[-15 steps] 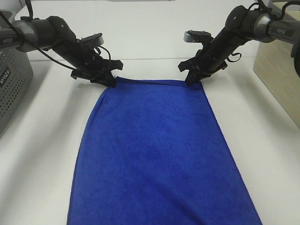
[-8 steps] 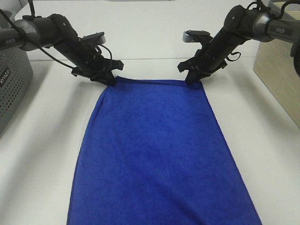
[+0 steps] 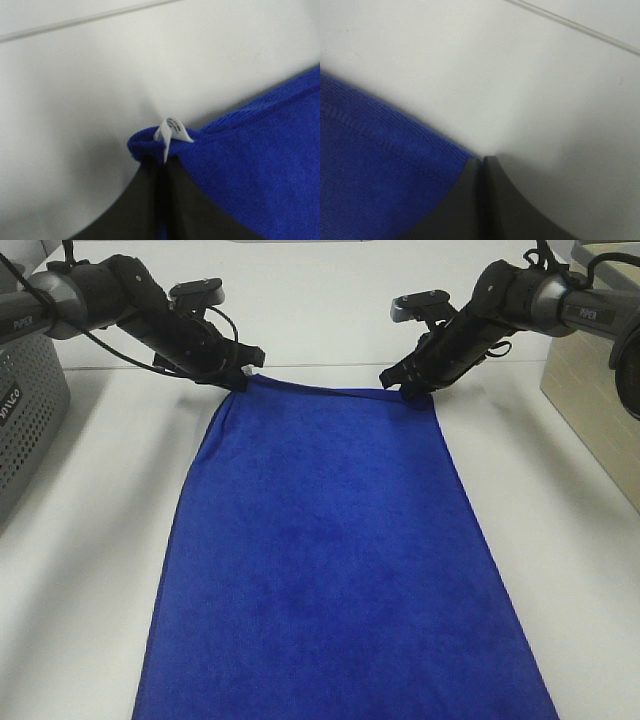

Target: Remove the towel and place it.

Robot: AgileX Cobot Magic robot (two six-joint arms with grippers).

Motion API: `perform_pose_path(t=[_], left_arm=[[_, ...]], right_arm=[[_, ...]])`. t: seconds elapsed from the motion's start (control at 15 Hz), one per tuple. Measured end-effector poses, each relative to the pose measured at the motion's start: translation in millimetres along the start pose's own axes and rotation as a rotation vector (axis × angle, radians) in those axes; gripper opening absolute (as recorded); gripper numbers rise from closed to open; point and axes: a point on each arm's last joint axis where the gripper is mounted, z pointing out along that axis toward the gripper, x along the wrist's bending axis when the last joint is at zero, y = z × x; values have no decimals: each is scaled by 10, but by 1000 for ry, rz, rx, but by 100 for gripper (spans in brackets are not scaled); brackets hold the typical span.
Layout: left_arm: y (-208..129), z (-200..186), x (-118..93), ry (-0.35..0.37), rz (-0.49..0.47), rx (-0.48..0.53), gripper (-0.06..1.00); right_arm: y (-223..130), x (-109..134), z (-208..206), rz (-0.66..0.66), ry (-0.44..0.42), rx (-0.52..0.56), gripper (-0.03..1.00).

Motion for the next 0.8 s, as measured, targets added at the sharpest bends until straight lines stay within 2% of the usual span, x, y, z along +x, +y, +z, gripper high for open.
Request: perform_pose_path(t=[0.47, 0.8], left_arm=[[181, -17, 38, 54, 56, -200, 1], [252, -23, 6, 75, 127, -281, 1]], right_arm=[[243, -100, -51, -31, -121, -219, 0], [257, -147, -15, -6, -153, -273, 0]])
